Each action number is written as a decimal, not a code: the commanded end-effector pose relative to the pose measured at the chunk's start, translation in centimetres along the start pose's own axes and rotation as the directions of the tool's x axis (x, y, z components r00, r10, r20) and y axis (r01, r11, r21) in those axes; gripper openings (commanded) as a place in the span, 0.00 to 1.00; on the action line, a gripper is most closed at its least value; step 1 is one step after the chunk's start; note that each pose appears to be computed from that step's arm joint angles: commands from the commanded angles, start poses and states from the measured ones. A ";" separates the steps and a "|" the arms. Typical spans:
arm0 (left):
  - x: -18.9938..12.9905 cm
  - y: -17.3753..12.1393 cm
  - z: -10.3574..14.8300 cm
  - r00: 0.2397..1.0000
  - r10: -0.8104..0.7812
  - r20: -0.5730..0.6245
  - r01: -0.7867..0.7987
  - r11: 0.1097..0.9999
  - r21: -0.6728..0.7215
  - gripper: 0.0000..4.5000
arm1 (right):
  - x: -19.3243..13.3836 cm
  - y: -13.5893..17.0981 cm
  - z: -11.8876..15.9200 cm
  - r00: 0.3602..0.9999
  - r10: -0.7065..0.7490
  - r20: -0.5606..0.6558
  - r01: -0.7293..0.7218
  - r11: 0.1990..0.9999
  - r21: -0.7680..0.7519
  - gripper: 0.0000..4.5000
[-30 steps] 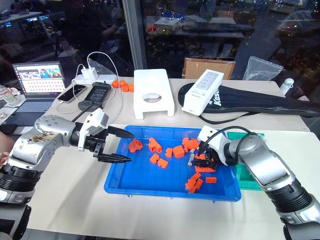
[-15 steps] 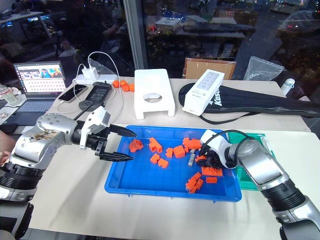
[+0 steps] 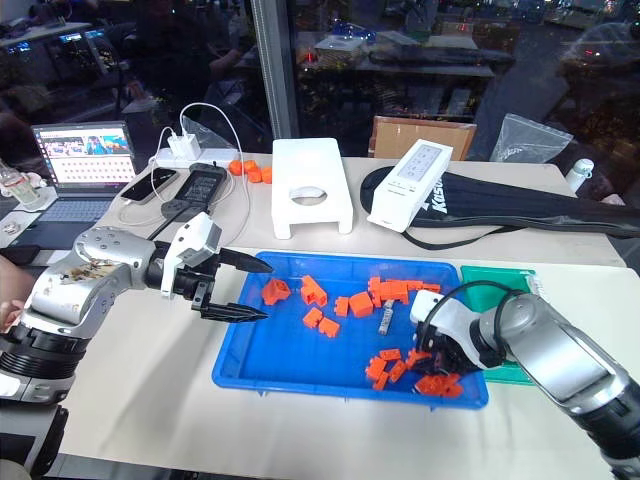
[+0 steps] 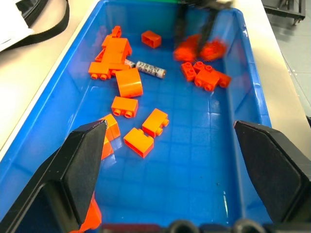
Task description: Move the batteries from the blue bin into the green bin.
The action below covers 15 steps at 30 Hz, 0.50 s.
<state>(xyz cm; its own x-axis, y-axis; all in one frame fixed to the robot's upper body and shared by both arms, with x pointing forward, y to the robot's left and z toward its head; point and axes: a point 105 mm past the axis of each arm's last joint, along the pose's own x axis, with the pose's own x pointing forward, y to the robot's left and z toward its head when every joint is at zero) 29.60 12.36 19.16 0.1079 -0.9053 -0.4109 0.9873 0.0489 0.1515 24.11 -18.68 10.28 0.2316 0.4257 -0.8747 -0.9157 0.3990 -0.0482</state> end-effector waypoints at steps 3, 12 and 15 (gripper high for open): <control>-0.1 -0.1 0.7 1.000 -0.008 0.004 0.008 0.999 0.044 1.00 | -0.8 -0.2 0.9 0.998 -0.012 0.054 0.010 0.999 0.031 0.32; -0.3 -0.1 0.6 1.000 -0.005 -0.002 0.005 0.999 0.041 1.00 | -2.8 -3.0 3.7 0.972 -0.149 0.183 0.154 0.988 -0.012 1.00; -0.3 -0.1 0.6 1.000 0.000 -0.004 0.000 0.999 0.044 1.00 | -1.9 -4.2 4.4 0.957 -0.194 0.217 0.194 0.981 0.023 1.00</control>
<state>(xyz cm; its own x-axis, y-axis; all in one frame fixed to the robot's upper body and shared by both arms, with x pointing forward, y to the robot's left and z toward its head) 29.48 12.31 19.04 0.0944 -0.9046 -0.4158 0.9885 0.0358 0.1466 27.92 -17.63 13.68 0.4118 0.5151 -0.7518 -0.8668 0.4761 -0.1486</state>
